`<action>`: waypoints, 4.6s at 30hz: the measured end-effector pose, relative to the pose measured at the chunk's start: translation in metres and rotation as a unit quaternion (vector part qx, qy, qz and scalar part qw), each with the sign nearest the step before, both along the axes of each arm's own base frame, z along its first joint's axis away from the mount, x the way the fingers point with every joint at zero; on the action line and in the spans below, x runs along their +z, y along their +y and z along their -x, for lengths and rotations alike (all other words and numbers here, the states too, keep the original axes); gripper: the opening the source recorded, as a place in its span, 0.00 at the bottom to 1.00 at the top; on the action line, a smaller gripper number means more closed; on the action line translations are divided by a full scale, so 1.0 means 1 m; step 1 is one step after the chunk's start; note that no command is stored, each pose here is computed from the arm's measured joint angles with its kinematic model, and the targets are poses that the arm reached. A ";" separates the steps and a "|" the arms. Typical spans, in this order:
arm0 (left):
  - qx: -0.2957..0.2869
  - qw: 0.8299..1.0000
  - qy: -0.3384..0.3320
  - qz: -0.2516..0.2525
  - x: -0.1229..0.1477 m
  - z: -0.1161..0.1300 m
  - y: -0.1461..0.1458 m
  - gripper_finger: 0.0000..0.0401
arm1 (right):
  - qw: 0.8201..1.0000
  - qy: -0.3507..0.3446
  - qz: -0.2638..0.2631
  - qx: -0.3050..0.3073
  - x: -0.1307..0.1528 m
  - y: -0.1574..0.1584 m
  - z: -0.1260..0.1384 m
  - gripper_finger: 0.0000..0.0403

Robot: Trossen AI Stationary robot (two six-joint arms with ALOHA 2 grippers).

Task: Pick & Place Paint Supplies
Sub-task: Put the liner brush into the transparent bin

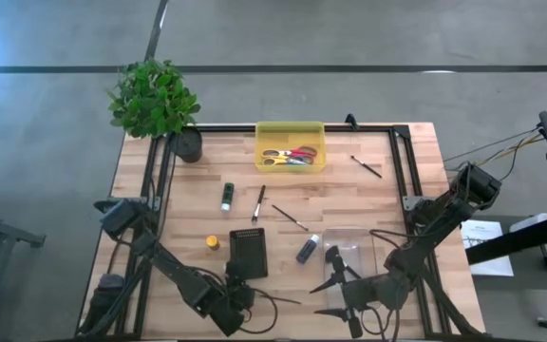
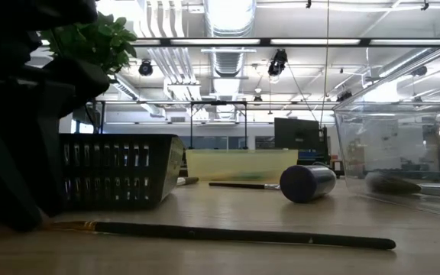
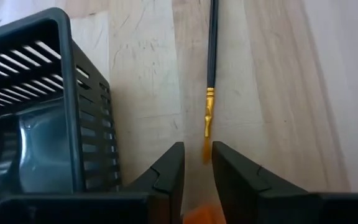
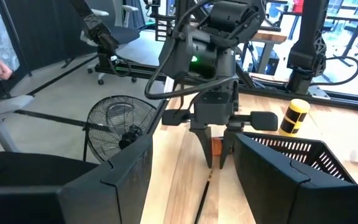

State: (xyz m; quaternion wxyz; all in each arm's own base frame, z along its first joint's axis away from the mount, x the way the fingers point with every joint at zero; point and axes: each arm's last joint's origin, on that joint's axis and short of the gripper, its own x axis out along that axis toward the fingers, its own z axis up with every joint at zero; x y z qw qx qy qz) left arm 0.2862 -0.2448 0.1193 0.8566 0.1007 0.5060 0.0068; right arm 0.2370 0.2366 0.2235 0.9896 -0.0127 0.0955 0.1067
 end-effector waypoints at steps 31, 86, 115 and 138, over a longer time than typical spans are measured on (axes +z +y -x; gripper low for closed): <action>-0.046 0.996 0.010 0.073 0.000 -0.004 0.001 0.01 | 1.000 0.006 0.003 0.009 -0.001 0.004 0.005 0.54; -0.051 0.989 -0.138 -0.002 0.049 -0.005 0.001 0.00 | 0.967 0.247 0.034 -0.050 -0.050 -0.004 -0.139 0.54; -0.061 0.985 -0.159 -0.013 0.063 -0.011 -0.004 0.00 | 0.956 0.291 0.013 -0.036 -0.067 -0.010 -0.145 0.03; -0.101 0.988 -0.117 -0.001 0.085 0.031 -0.018 0.12 | 0.950 0.257 0.115 -0.136 0.026 0.016 -0.088 0.02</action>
